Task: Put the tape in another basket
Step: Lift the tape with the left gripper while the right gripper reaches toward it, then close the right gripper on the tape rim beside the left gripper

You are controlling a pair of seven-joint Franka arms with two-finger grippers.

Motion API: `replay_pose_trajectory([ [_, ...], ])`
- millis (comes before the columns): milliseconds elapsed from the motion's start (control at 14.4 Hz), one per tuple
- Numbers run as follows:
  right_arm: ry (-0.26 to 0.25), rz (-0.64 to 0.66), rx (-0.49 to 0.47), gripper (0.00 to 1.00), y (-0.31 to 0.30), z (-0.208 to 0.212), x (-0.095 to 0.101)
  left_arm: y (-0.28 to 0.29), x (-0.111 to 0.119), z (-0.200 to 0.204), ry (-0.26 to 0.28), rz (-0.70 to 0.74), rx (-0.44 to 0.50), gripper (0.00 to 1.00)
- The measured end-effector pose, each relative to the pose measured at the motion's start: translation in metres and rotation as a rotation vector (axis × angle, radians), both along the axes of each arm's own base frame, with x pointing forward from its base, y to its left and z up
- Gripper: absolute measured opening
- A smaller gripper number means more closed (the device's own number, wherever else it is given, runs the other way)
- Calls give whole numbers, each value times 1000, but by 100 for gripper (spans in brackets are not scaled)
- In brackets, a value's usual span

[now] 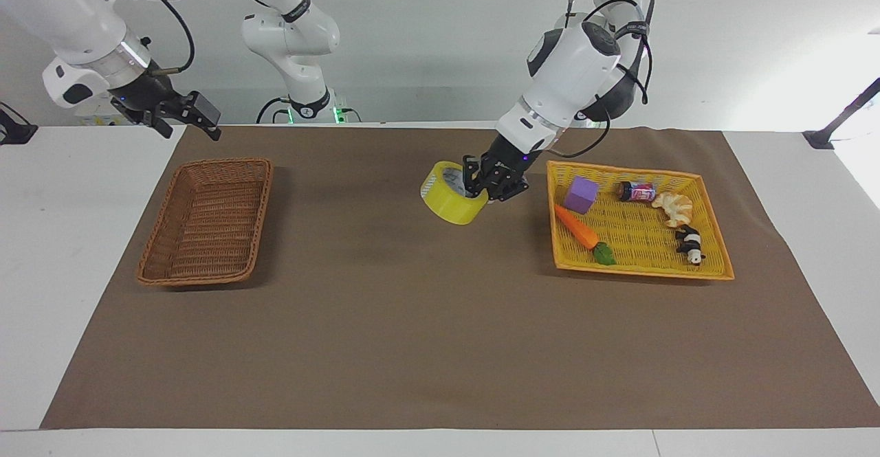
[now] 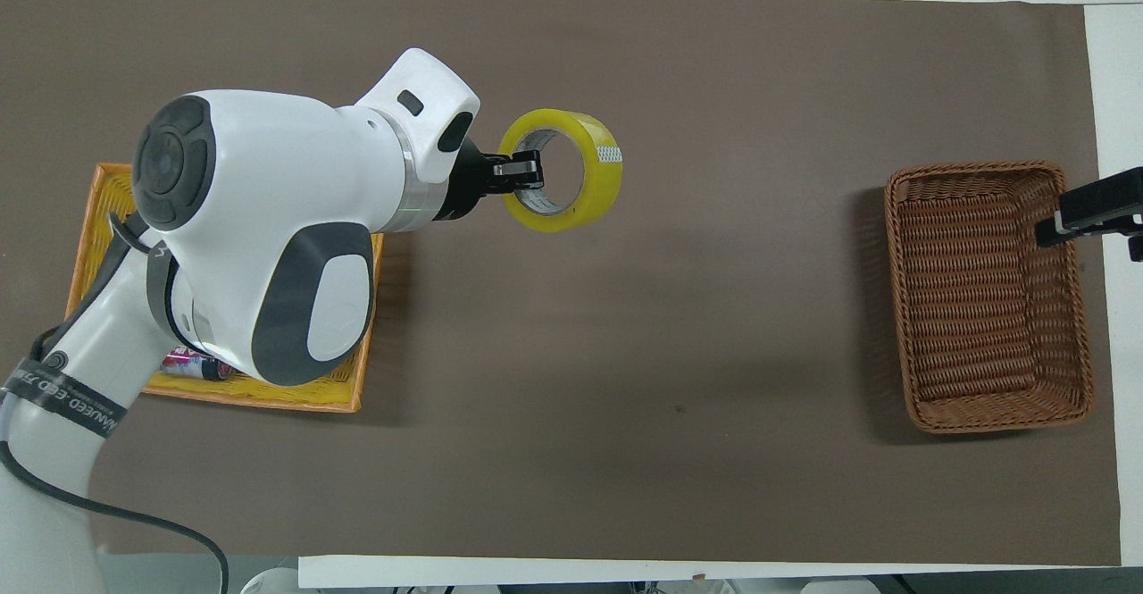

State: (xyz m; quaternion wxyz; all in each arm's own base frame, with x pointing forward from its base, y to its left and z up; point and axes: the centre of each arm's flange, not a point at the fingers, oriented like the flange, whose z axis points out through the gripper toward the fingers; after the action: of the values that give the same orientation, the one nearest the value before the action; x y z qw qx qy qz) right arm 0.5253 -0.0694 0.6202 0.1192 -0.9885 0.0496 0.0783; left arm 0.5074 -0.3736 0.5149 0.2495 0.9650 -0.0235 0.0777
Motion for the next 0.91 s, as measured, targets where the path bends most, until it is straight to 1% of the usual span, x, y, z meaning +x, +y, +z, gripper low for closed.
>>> replay_pose_trajectory([
  [139,-41,5,194,100,6,-2,1,3,0,-3,23,-6,14,22],
  [209,-71,-1,293,100,15,-5,3,4,0,-4,28,-7,17,22],
  [279,-117,-9,382,100,25,-9,6,5,1,-4,31,-6,18,22],
  [418,-229,11,480,100,50,-19,12,6,1,-4,41,-9,24,22],
  [488,-262,25,528,100,71,-23,14,7,2,-3,43,-10,27,22],
  [627,-297,36,669,100,117,-30,17,10,3,-3,42,-13,40,22],
  [697,-332,36,729,100,135,-37,19,11,3,-4,44,-14,45,22],
  [766,-365,35,768,100,152,-47,21,13,4,-4,46,-13,48,22],
  [836,-387,30,799,100,171,-58,23,16,5,-5,52,-12,55,22],
  [905,-398,25,823,100,193,-69,25,20,7,-7,56,-14,68,22],
])
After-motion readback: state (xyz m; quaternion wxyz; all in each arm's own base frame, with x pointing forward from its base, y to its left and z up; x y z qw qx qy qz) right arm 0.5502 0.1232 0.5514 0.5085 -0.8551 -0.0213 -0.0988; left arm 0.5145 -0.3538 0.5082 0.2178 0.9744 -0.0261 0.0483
